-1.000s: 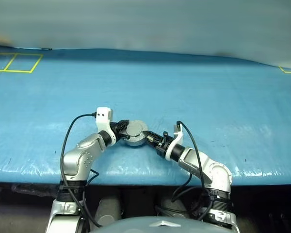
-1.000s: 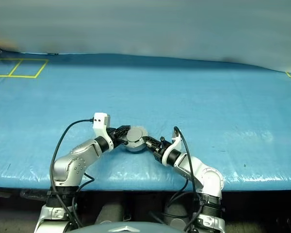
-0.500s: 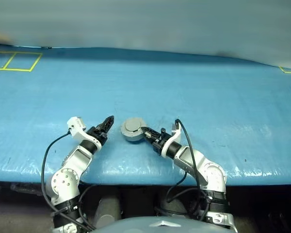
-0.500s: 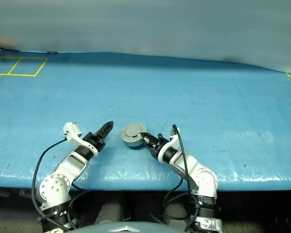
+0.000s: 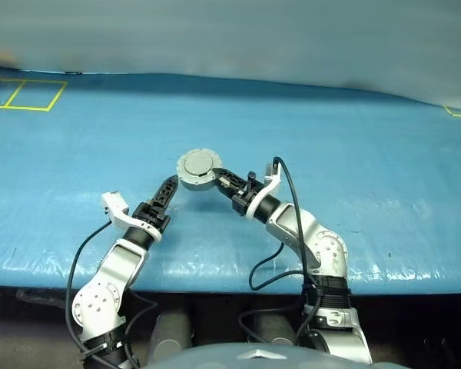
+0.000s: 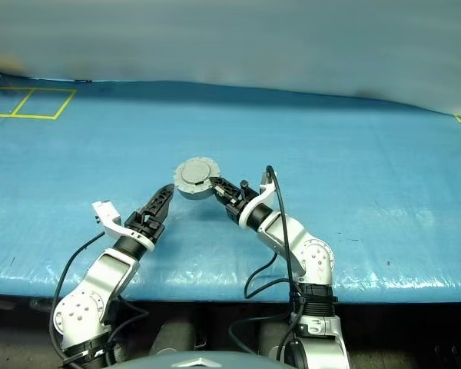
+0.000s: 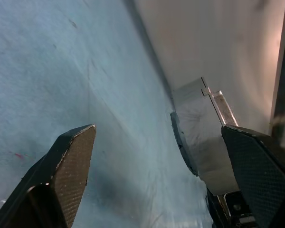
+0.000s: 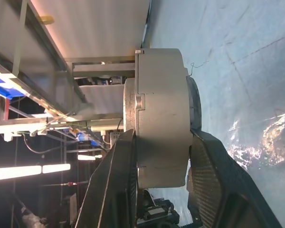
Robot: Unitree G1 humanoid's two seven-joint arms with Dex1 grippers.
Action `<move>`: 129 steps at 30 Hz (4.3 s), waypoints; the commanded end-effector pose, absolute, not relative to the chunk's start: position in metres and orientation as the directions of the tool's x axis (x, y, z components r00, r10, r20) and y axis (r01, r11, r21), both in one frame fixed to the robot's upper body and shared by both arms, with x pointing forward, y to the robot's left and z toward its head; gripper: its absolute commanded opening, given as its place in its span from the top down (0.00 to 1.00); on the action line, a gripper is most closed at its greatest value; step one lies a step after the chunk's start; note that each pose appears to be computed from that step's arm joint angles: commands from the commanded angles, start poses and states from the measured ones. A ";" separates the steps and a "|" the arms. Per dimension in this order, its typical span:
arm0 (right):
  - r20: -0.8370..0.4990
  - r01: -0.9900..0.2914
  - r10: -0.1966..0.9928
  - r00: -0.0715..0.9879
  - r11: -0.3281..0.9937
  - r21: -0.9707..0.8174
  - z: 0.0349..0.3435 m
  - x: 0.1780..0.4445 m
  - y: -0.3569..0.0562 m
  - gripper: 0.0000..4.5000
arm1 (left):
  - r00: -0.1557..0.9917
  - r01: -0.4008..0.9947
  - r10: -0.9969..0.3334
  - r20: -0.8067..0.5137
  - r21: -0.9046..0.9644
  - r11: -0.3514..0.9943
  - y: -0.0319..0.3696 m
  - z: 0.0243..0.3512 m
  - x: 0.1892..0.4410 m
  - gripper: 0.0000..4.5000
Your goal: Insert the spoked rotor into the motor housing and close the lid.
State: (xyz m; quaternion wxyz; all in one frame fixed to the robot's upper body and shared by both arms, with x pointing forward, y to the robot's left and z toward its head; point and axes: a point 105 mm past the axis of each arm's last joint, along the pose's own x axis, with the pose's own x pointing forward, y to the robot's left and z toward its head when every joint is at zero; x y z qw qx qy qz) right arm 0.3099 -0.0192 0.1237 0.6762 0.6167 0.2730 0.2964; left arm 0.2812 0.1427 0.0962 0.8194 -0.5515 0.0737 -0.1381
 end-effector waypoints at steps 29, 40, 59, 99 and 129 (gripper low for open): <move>0.133 -0.109 0.795 0.592 -0.084 0.990 0.148 0.285 0.005 0.73 | 0.933 0.125 -0.334 0.131 -0.991 -0.039 0.092 0.111 0.294 0.00; 0.127 -0.104 0.798 0.589 -0.081 0.991 0.146 0.284 0.007 0.73 | 0.951 0.109 -0.287 0.110 -0.994 -0.019 0.103 0.105 0.289 0.00; 0.087 -0.191 0.799 0.595 0.036 0.981 0.138 0.282 0.007 0.73 | 0.935 0.130 -0.320 0.153 -0.987 -0.095 0.096 0.123 0.290 0.47; -0.123 -0.574 0.560 0.819 0.804 -0.158 0.066 0.273 -0.049 0.00 | 0.970 -0.025 -0.202 -0.138 -0.877 0.480 0.152 0.109 0.460 0.47; -0.155 -0.630 0.633 0.758 0.773 0.074 0.066 0.281 -0.029 0.00 | 0.921 0.285 -0.259 -0.292 0.051 0.957 0.180 0.058 0.272 0.01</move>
